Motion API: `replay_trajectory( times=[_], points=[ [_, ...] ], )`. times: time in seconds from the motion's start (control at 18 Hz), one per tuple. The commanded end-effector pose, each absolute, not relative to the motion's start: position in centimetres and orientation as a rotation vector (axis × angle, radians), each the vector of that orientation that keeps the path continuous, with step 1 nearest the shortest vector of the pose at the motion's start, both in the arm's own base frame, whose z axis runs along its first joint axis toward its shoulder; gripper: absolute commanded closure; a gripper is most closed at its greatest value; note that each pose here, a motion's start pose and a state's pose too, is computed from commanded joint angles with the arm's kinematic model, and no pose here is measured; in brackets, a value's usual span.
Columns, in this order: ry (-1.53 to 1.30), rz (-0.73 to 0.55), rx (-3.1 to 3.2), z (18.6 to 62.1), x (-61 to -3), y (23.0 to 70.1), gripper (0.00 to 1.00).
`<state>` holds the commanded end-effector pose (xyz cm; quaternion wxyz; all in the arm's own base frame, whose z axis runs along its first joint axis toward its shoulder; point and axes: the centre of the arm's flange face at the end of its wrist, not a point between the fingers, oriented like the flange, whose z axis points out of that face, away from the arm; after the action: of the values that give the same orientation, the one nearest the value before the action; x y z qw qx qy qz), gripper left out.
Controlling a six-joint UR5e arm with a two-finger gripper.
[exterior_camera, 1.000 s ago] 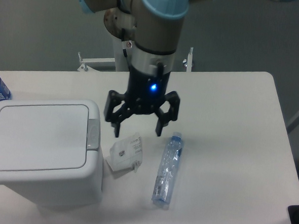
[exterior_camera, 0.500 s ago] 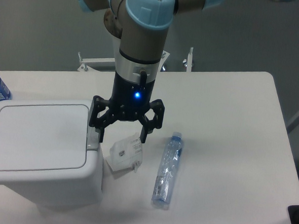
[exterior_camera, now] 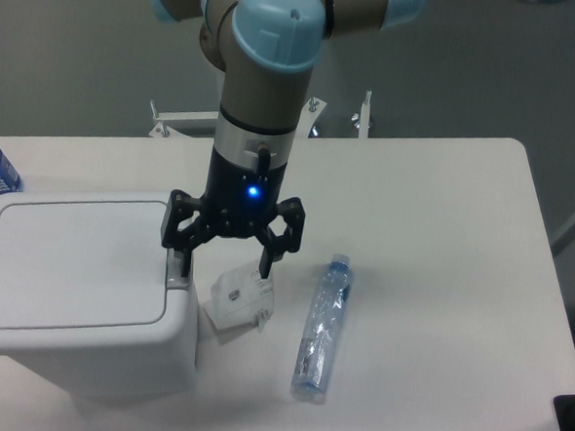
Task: Open the trash can
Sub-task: 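Press the gripper down on the trash can's lid button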
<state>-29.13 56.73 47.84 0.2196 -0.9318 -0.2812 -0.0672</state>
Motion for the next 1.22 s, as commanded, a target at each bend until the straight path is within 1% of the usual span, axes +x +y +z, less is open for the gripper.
replay_trajectory(
  times=[1.22],
  points=[
    [-0.774, -0.185, -2.582, 47.65, -29.21, 56.79, 0.00]
  ],
)
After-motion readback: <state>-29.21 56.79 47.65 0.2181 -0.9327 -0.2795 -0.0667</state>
